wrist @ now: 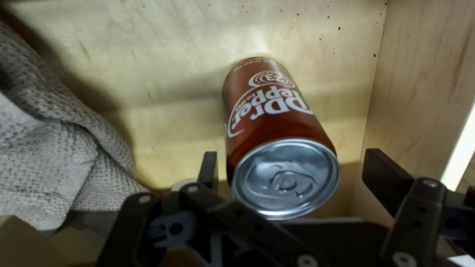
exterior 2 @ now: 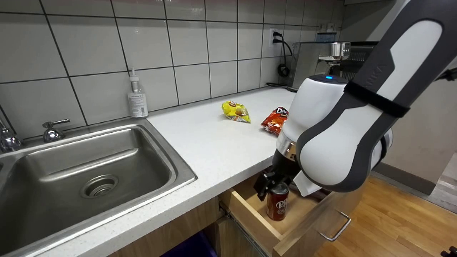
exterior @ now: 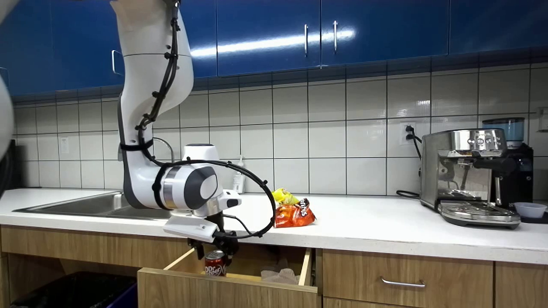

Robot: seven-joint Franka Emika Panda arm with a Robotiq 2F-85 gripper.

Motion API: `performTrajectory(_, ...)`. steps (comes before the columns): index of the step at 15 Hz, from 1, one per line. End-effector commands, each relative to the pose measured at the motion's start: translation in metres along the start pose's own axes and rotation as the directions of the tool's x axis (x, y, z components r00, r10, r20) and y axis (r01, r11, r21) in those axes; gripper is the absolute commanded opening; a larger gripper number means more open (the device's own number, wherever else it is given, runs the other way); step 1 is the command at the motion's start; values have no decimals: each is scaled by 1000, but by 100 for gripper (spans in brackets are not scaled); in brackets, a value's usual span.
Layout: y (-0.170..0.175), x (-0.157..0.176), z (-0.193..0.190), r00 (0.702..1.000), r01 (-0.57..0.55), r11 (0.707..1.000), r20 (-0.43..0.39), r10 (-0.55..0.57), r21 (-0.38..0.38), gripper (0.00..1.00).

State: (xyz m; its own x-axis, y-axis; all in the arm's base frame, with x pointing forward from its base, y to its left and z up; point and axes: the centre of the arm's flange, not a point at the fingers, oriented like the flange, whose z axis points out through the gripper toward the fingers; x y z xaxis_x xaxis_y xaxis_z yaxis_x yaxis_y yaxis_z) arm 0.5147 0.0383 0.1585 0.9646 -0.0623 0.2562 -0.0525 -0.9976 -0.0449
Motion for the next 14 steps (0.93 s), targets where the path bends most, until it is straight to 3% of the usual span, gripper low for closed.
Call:
performTrajectory(1,0,-5,-21,1000,-6,1000,-22,6,17,100)
performTrajectory(14,6,-26,-70,998,-34,999,-58,35,15,100)
